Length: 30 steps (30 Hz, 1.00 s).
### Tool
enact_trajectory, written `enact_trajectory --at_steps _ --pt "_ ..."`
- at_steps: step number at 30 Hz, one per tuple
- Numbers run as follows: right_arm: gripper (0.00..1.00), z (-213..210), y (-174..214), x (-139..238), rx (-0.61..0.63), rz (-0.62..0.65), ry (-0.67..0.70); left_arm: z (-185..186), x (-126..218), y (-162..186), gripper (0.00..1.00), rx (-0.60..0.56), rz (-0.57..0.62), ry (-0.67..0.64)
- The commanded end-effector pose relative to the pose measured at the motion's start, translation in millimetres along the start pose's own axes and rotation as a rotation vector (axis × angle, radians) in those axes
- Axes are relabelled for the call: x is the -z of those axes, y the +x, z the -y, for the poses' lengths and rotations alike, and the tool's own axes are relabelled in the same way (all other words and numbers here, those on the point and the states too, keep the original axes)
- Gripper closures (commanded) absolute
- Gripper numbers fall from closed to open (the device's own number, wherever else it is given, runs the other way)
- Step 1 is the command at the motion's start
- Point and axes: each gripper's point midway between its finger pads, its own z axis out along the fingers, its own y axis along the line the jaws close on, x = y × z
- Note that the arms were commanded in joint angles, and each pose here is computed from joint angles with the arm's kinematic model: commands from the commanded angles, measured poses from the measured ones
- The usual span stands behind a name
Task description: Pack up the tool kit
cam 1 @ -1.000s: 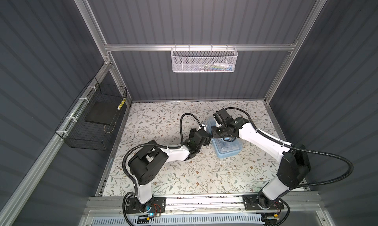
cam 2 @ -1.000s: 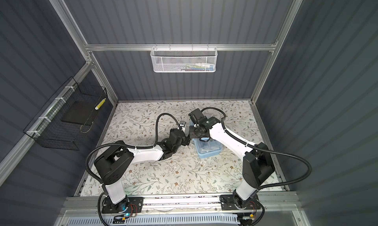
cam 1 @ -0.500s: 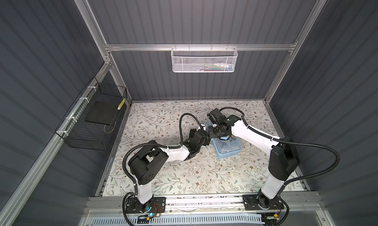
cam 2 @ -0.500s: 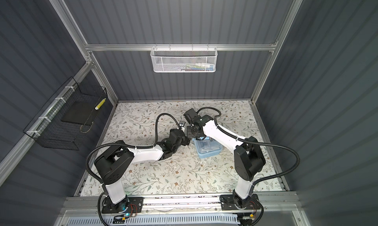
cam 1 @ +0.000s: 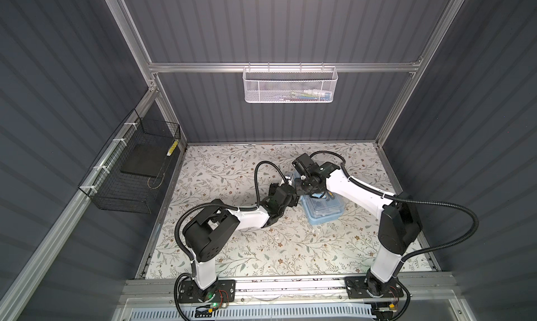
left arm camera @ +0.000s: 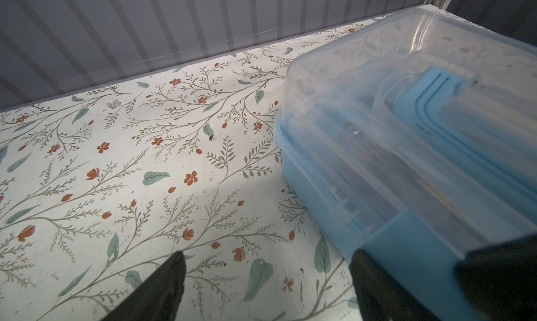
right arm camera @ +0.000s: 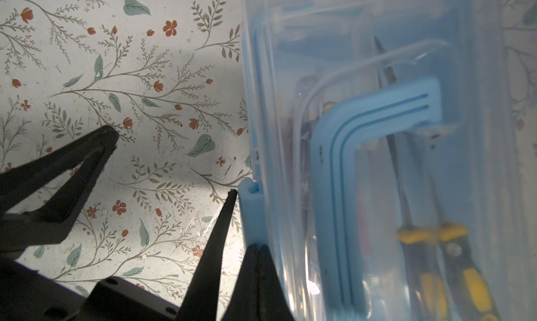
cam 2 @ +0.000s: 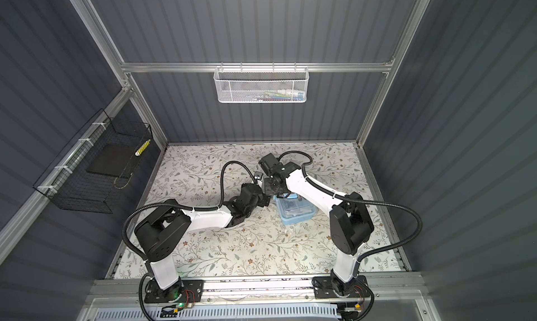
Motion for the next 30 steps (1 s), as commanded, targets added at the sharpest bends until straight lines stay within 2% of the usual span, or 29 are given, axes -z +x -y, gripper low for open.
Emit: enact_trajectory --at_steps 1,30 --pt "0.98 9.0 9.1 -6.1 0.003 -0.037 0.064 8.7 -4.7 9.8 0.1 0.016 -0.017 0.041" --pt "0.99 9.3 16.0 -13.2 0.035 -0.067 0.116 5.3 -2.9 15.2 0.1 0.019 -0.026 0.033"
